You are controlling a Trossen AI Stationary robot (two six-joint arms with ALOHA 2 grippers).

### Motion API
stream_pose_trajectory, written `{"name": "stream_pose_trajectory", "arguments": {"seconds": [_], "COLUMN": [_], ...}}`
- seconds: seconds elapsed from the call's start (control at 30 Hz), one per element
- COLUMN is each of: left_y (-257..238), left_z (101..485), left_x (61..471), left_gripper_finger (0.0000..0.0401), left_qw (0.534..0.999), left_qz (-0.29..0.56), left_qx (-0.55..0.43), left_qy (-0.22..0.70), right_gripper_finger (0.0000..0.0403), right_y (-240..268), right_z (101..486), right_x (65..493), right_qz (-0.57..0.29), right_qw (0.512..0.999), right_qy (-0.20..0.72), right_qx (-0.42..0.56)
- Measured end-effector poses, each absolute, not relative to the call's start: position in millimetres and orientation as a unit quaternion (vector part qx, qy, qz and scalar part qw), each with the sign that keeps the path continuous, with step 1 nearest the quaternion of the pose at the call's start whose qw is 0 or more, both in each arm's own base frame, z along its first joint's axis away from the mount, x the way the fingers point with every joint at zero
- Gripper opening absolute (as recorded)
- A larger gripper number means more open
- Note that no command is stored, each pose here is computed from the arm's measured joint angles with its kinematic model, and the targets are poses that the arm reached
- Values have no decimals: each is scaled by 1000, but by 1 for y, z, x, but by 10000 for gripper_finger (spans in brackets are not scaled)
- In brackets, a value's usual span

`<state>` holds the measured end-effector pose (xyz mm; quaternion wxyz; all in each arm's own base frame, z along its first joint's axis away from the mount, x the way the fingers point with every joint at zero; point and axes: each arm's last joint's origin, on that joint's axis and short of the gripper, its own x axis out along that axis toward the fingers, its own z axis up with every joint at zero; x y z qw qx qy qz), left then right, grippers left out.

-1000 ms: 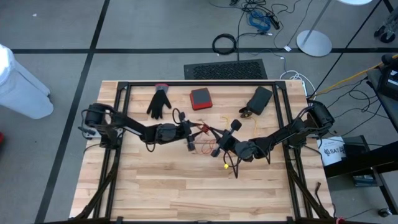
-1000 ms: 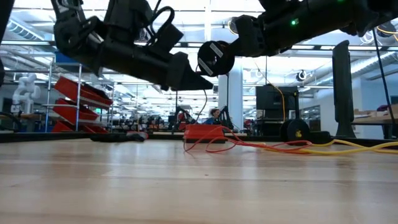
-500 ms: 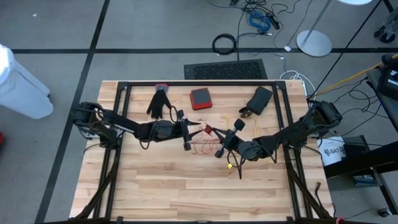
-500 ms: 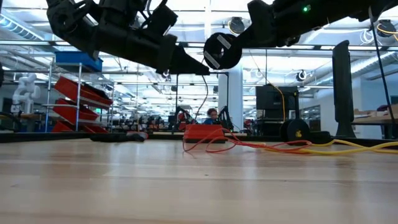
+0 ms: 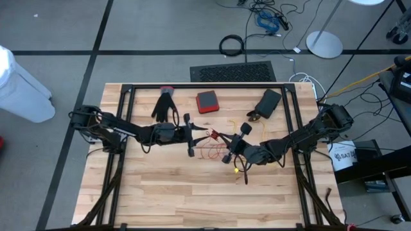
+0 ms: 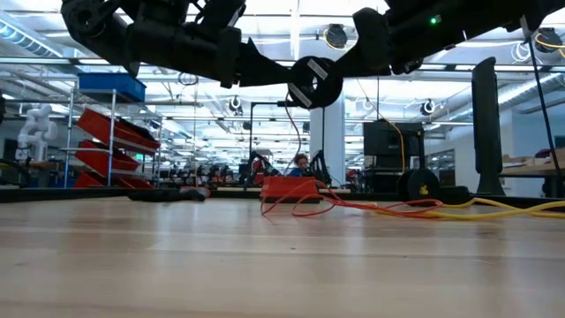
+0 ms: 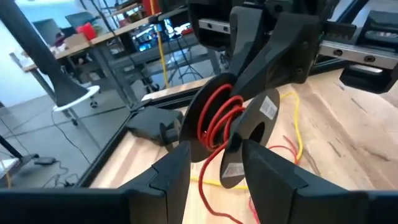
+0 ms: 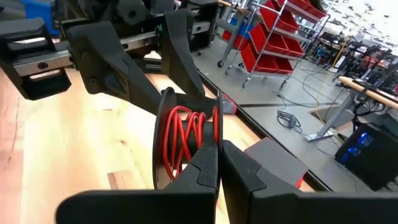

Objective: Coil cords
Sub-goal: Coil the red wire onto the spool

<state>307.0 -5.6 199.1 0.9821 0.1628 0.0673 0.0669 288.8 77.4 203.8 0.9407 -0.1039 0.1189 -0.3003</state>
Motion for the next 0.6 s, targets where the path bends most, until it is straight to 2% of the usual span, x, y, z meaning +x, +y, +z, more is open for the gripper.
{"name": "stream_pose_trajectory", "arguments": {"seconds": [0.37,0.53,0.6], "left_y": [-7,-6,-6], "left_z": [210,223,225], "left_x": [302,296,296], "left_gripper_finger": [153,153,153], "left_qw": [983,984,986], "left_qz": [53,52,24], "left_qx": [167,165,160], "left_qy": [54,37,28], "right_gripper_finger": [0,0,0], "right_y": [77,79,79], "right_z": [198,197,197], "right_x": [287,288,288], "right_qz": [-298,-262,-259], "right_qw": [937,946,946], "right_qy": [144,152,153], "right_qx": [-114,-117,-121]}}
